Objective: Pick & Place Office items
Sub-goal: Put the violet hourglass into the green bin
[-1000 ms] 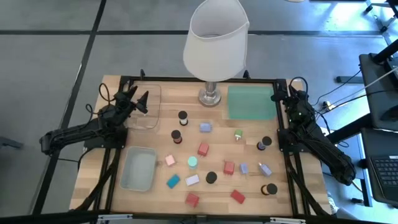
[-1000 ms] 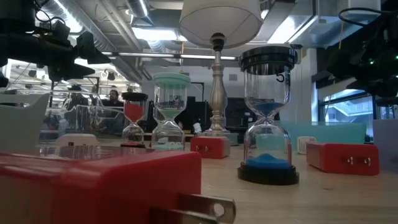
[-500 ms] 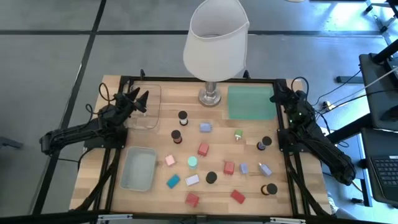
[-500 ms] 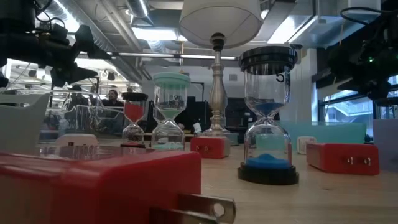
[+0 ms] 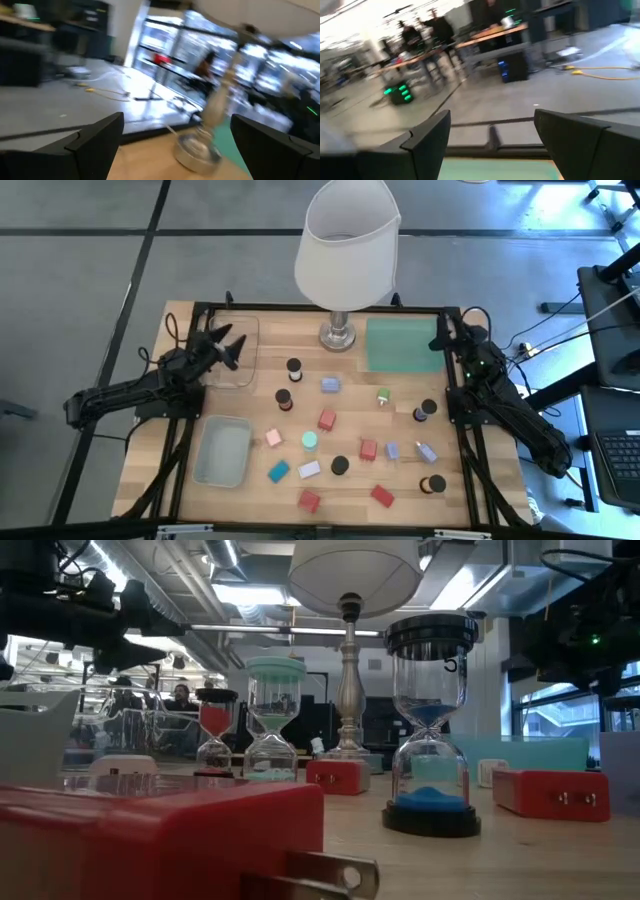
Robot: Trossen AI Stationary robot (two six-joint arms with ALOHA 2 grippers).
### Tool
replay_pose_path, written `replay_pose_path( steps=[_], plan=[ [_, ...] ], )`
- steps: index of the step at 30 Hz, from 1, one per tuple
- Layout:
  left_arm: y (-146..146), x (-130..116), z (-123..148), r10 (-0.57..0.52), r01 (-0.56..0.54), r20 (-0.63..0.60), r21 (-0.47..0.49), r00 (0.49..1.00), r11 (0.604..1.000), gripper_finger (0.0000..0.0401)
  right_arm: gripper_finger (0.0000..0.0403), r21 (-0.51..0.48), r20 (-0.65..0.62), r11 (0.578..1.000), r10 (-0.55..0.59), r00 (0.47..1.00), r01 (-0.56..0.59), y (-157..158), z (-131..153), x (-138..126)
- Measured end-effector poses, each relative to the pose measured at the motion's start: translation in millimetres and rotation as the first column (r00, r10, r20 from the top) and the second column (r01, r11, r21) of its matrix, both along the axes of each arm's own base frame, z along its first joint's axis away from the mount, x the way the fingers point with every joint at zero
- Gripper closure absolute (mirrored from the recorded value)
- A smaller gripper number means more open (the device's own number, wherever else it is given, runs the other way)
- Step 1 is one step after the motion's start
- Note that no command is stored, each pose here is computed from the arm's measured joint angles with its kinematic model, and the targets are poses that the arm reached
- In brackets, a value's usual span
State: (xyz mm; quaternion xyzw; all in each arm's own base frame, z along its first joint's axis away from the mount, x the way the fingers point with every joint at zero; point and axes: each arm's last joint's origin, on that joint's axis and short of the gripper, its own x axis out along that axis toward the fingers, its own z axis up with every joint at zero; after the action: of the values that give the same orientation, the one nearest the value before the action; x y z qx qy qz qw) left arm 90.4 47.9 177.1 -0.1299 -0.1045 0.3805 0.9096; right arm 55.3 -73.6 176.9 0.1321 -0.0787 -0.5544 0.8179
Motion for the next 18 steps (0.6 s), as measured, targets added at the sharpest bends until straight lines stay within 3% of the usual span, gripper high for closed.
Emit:
replay_pose_path(
  steps=[4,9,14,18],
  plan=[
    [-4,3,0,-0.169,0.169,-0.002,0.011,0.986,0.986,0.0038,0.0112,-0.027,-0.035,0.991,0.133,0.990,-0.134,2,1,3],
    [-6,5,0,-0.279,0.281,0.054,-0.039,0.959,0.959,0.0038,0.0112,-0.057,-0.035,0.945,0.322,0.946,-0.323,5,4,8],
    [-5,4,1,-0.241,0.244,0.068,-0.042,0.968,0.969,0.0038,0.0112,-0.065,-0.046,0.839,0.538,0.842,-0.540,10,4,13],
    [-3,3,1,-0.153,0.157,0.072,-0.051,0.986,0.986,0.0038,0.0112,-0.064,-0.049,0.762,0.642,0.765,-0.644,13,4,15]
  ],
)
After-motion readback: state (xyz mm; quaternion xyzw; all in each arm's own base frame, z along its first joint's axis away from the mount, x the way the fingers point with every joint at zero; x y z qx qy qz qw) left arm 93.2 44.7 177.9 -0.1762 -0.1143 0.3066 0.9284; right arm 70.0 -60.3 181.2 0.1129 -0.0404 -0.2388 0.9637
